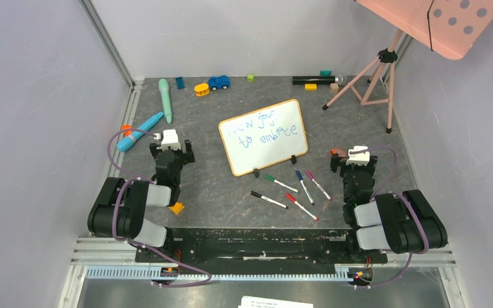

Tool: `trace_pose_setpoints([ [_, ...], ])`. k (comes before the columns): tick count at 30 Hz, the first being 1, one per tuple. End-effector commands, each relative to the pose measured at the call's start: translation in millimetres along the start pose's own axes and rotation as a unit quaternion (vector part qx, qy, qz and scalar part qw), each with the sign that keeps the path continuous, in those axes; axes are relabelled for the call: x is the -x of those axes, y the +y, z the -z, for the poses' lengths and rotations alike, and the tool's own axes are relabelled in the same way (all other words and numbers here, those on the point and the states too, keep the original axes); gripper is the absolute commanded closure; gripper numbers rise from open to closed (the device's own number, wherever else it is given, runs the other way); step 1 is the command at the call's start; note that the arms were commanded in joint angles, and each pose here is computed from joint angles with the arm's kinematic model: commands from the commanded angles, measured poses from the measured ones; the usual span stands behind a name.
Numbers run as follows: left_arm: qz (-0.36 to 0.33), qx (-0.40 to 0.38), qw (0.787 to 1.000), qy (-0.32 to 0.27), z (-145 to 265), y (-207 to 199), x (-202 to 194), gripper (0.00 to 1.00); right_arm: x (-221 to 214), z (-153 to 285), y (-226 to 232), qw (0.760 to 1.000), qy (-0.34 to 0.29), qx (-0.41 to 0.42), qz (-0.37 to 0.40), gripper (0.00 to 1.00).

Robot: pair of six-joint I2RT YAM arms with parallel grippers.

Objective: Write a sentence on the whiteboard
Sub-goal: Reset both arms

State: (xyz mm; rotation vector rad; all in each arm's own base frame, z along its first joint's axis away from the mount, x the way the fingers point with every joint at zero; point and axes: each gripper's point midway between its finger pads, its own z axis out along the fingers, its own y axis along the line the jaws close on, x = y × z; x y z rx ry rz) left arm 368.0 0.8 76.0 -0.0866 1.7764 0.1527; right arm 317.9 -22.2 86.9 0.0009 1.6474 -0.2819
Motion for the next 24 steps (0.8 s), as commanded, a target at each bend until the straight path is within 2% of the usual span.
trace_pose_setpoints([
  [1, 0.002, -0.003, 0.999, -0.037, -2.0, -0.3, 17.7, 0.00, -8.2, 21.0, -14.2, 1.000, -0.008, -0.026, -0.007, 0.02],
  [24, -0.002, 0.000, 0.999, -0.037, -2.1, -2.3, 18.2, 0.00, -7.3, 20.8, -14.1, 1.000, -0.010, -0.026, -0.009, 0.02],
])
